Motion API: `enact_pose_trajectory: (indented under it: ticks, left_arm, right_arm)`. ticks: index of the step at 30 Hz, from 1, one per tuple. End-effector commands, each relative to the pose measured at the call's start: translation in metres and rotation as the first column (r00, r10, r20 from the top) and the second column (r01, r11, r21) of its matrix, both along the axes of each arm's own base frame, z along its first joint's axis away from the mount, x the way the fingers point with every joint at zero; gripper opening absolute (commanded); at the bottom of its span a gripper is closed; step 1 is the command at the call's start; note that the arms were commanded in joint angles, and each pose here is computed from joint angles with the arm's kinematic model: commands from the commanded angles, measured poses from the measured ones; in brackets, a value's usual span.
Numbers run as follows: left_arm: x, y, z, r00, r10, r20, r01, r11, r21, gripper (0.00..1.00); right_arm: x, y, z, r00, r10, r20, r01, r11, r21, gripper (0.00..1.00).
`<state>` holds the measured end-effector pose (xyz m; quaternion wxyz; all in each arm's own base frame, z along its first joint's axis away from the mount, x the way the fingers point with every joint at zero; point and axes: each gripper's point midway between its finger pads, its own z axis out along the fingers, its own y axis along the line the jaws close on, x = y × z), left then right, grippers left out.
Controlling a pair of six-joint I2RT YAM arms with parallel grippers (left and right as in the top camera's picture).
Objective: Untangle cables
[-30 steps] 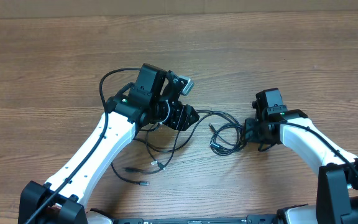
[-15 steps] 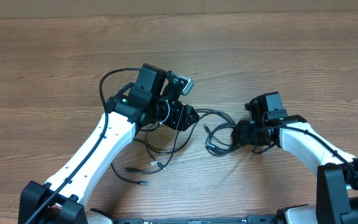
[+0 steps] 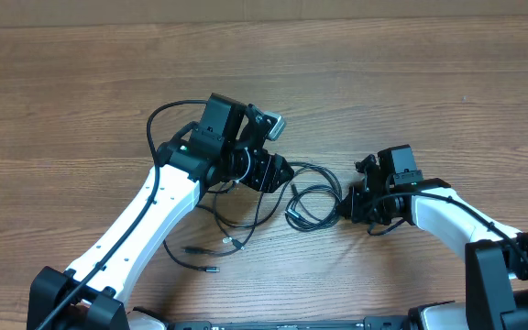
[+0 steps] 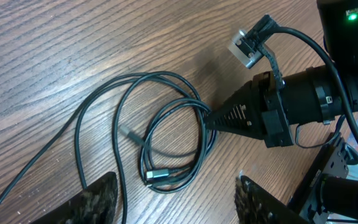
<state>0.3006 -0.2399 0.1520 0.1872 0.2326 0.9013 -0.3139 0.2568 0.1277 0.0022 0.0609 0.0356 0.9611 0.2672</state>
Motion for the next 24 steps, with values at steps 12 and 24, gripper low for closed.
enact_pose_trajectory:
  ticks: [12,24]
  left_arm:
    - [-0.003,-0.006,0.003,1.000,-0.022,-0.006,0.022,1.000,-0.016,0.61]
    - [-0.019,-0.005,-0.006,0.997,-0.040,-0.062,0.041,0.999,0.023,0.61]
  right_arm:
    - [0.001,0.050,0.053,0.964,0.189,0.185,-0.242,0.914,0.326,0.04]
    - [0.015,0.072,0.131,0.888,0.203,0.412,-0.394,0.799,0.454,0.04]
